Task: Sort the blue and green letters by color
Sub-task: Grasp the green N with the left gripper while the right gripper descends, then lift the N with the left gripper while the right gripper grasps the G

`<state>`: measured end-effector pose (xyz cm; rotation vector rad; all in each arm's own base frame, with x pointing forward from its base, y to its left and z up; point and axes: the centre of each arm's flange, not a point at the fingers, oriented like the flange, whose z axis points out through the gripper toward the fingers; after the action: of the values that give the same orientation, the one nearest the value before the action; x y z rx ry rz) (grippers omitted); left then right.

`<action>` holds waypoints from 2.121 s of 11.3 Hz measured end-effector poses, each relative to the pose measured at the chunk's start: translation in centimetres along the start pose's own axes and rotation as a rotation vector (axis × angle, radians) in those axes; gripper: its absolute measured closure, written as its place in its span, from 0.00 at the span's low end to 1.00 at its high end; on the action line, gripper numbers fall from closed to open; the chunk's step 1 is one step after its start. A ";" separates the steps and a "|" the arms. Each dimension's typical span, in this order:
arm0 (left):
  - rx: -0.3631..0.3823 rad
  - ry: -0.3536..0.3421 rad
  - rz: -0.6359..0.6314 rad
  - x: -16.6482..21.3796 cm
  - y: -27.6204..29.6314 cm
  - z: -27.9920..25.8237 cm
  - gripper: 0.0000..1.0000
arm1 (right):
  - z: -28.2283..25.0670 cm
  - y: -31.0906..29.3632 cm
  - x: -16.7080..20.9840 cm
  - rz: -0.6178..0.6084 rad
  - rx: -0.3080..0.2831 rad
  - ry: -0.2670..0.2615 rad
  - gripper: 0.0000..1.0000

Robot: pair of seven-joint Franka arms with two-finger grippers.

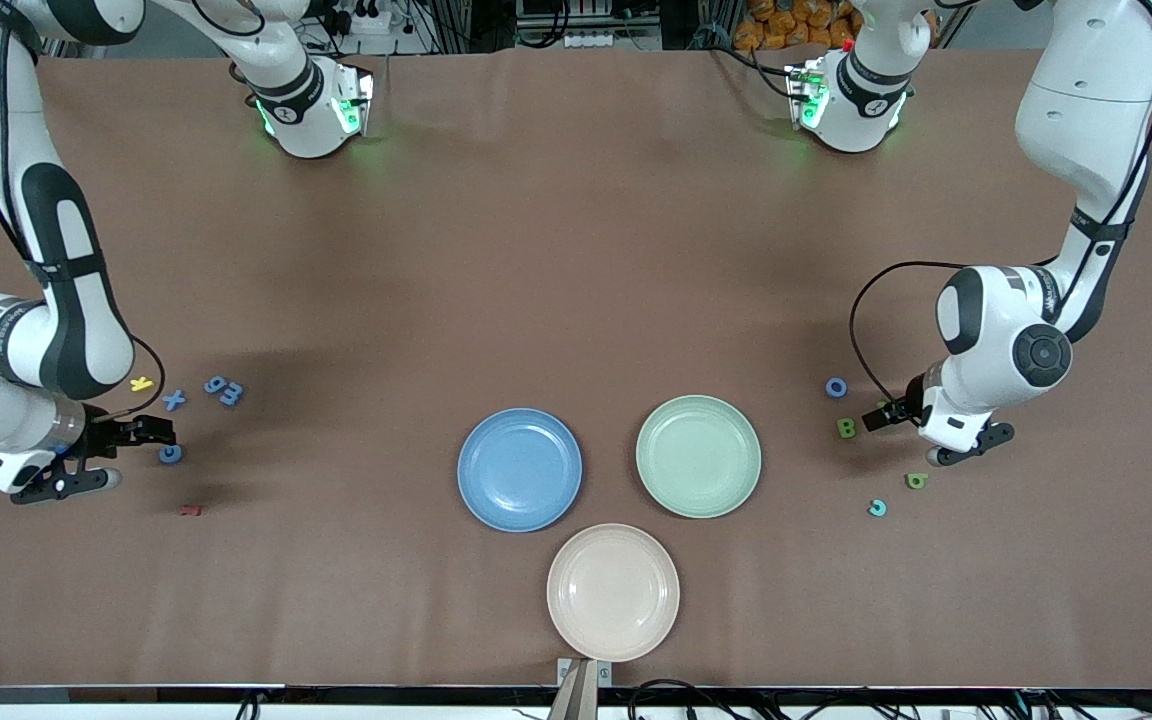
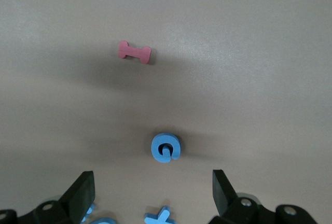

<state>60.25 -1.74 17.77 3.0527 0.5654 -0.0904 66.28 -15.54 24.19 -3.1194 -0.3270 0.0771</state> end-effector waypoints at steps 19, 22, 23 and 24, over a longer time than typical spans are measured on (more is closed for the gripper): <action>-0.006 0.038 -0.018 -1.6 -1.9 0.2 0.58 | 7.6 0.0 -0.9 -0.047 -0.040 0.059 0.00; -0.007 0.042 -0.019 -1.7 -2.0 0.0 0.67 | 6.6 0.1 -1.0 -0.042 -0.031 0.050 0.00; -0.007 0.042 -0.019 -1.7 -2.0 0.0 0.67 | 6.6 0.1 -1.1 -0.040 -0.031 0.050 0.00; -0.008 0.045 -0.018 -1.6 -1.9 0.0 0.67 | 6.6 0.2 -1.1 -0.039 -0.030 0.050 0.00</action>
<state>58.02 -0.53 17.82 3.0491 0.5952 -0.0203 64.93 -15.94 17.67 -3.1366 -0.3921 -0.0063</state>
